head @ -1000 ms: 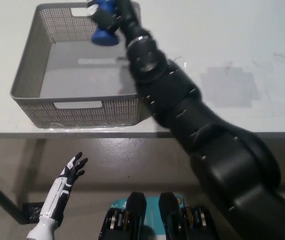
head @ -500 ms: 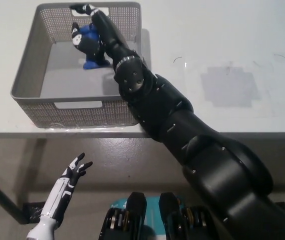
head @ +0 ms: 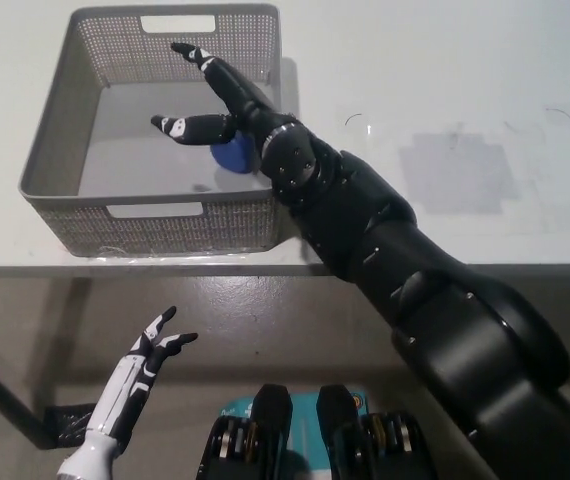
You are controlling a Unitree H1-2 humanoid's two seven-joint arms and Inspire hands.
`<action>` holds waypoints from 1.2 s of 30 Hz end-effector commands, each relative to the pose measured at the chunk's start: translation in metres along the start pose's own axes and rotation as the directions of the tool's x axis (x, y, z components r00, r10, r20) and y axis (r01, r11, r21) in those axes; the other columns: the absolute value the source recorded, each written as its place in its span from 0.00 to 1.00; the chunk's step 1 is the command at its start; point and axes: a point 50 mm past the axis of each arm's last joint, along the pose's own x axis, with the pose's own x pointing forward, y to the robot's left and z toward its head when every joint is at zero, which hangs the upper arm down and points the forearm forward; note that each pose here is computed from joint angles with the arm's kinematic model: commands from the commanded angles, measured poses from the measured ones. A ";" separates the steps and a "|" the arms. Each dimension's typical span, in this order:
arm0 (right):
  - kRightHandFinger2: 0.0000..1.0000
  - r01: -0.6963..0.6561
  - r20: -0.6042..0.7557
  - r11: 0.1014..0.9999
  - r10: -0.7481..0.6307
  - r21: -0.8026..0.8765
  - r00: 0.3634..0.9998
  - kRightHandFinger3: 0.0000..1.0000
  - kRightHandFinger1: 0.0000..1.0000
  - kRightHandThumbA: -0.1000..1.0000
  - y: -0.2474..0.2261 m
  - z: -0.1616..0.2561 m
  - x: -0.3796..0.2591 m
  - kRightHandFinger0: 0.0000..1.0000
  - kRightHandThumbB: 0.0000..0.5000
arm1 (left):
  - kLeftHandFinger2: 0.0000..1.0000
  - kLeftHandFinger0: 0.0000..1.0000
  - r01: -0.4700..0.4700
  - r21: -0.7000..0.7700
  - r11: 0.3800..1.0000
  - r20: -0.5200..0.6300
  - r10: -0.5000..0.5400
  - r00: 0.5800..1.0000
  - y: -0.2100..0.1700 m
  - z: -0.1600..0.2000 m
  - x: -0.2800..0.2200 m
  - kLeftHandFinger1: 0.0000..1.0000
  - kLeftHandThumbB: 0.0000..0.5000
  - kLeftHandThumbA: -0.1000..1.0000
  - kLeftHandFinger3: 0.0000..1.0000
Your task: Use the right hand to pick up a chess pieces and put it into a container on the left hand side
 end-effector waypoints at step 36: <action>1.00 0.491 0.525 0.815 -0.576 0.308 0.626 1.00 1.00 1.00 -0.166 -0.009 -0.265 1.00 0.53 | 1.00 1.00 -0.025 0.025 0.999 0.037 0.024 0.999 0.015 0.007 -0.001 1.00 0.46 1.00 1.00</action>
